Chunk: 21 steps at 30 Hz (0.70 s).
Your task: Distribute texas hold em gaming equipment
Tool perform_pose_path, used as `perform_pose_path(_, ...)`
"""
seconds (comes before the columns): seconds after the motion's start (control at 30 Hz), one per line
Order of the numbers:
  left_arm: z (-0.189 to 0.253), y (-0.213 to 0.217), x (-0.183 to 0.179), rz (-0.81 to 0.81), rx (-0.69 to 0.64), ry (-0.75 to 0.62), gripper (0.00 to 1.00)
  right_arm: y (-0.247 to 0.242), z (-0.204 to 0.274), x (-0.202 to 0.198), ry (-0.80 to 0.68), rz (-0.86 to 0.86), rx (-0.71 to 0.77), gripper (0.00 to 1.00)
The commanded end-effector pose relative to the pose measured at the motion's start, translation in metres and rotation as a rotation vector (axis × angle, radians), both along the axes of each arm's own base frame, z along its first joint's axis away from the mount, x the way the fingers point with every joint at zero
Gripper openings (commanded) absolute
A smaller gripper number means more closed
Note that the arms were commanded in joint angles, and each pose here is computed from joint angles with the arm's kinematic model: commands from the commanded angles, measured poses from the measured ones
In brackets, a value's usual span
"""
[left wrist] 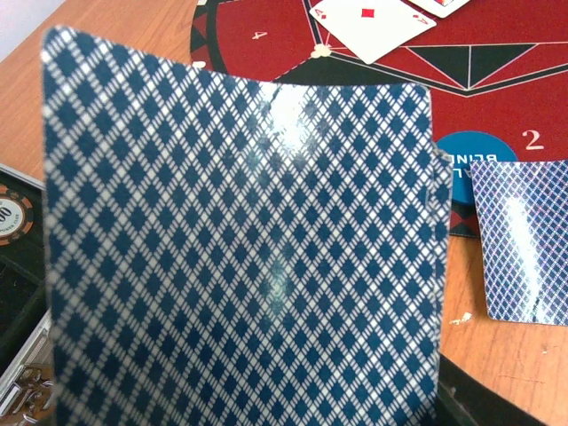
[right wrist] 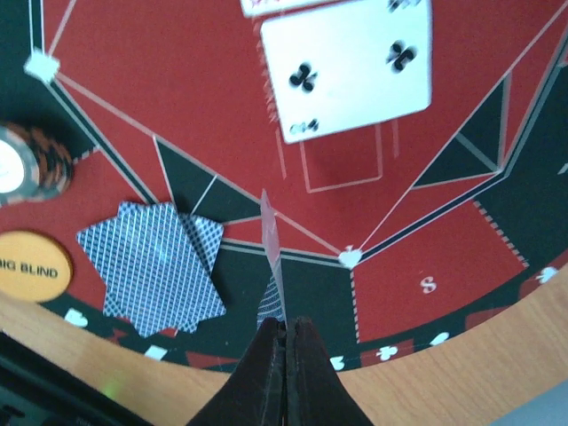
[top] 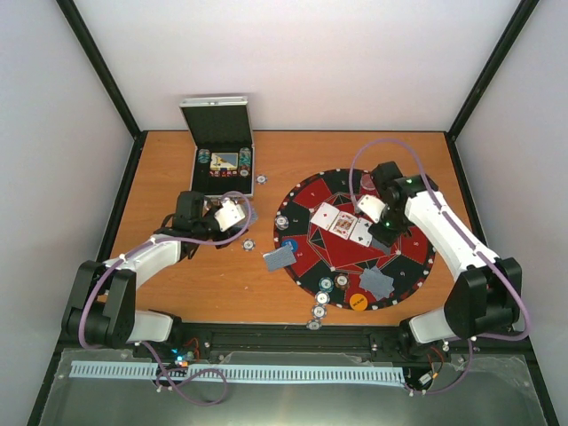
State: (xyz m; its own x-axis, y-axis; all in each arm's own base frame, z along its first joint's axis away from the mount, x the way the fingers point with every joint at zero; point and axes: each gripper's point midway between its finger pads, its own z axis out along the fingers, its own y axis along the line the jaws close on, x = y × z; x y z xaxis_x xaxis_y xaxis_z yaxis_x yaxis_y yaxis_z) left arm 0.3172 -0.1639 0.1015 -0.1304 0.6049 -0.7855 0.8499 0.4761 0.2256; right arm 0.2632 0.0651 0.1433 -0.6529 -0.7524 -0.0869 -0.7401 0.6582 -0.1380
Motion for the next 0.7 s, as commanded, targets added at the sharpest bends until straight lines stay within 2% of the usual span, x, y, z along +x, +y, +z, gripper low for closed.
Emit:
perform_pose_path(0.0, 0.024, -0.004, 0.013, -0.012, -0.044, -0.065, 0.53, -0.014, -0.024, -0.011, 0.087, 0.053, -0.080, 0.03)
perform_pose_path(0.1, 0.025, -0.003, 0.013, -0.011, -0.046, -0.068, 0.53, -0.014, -0.034, -0.001, 0.098, 0.043, -0.085, 0.03)
perform_pose_path(0.27, 0.023, -0.001, 0.013, -0.004, -0.040, -0.062, 0.53, -0.006, -0.022, 0.016, 0.035, 0.038, -0.048, 0.03)
perform_pose_path(0.37, 0.020, -0.002, 0.011, -0.004, -0.043, -0.048, 0.53, 0.016, -0.003, 0.038, -0.044, 0.009, 0.064, 0.03)
perform_pose_path(0.43, 0.021, -0.002, 0.011, -0.007, -0.045, -0.049, 0.53, 0.055, 0.025, 0.057, -0.128, 0.024, 0.282, 0.03)
perform_pose_path(0.57, 0.021, -0.001, 0.014, -0.009, -0.032, -0.060, 0.53, 0.144, 0.107, 0.061, -0.283, 0.181, 0.857, 0.03)
perform_pose_path(0.67, 0.022, -0.002, 0.016, -0.003, -0.036, -0.054, 0.53, 0.191, 0.133, 0.055, -0.285, 0.268, 1.161, 0.03)
